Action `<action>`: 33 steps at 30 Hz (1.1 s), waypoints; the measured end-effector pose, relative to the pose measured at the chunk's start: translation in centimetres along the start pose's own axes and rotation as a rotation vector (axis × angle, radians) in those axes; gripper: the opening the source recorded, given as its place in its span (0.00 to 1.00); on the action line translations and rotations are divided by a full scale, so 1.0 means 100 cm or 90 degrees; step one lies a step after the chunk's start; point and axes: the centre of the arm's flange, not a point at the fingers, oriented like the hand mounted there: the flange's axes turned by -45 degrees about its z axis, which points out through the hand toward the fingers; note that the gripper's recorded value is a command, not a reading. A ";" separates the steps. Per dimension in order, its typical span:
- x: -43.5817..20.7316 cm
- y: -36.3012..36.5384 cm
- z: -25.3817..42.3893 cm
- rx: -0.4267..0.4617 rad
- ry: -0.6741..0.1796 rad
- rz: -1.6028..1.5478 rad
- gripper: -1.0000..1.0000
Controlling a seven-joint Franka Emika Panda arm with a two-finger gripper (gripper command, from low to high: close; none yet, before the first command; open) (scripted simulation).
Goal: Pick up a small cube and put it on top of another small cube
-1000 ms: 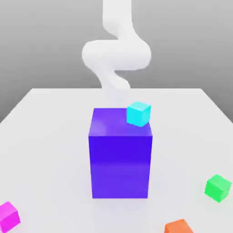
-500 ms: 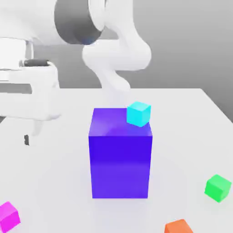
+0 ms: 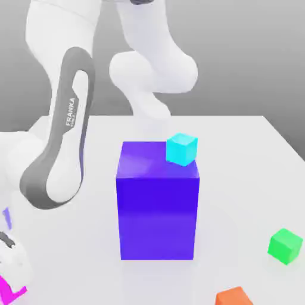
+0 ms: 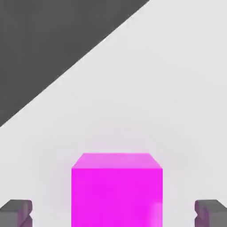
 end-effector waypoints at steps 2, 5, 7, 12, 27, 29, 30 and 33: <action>0.000 0.000 0.000 0.000 0.000 0.000 0.00; 0.000 0.000 0.005 0.000 0.000 0.000 0.00; 0.000 0.000 -0.009 0.000 0.000 0.000 0.00; -0.012 -0.037 -0.059 0.003 -0.003 -0.074 0.00; -0.246 -0.322 -0.092 0.013 -0.010 -0.824 0.00; -0.290 -0.344 -0.096 0.012 -0.010 -0.926 0.00; -0.312 -0.353 -0.098 0.011 -0.009 -0.977 0.00; -0.380 -0.373 -0.104 0.008 -0.006 -1.131 0.00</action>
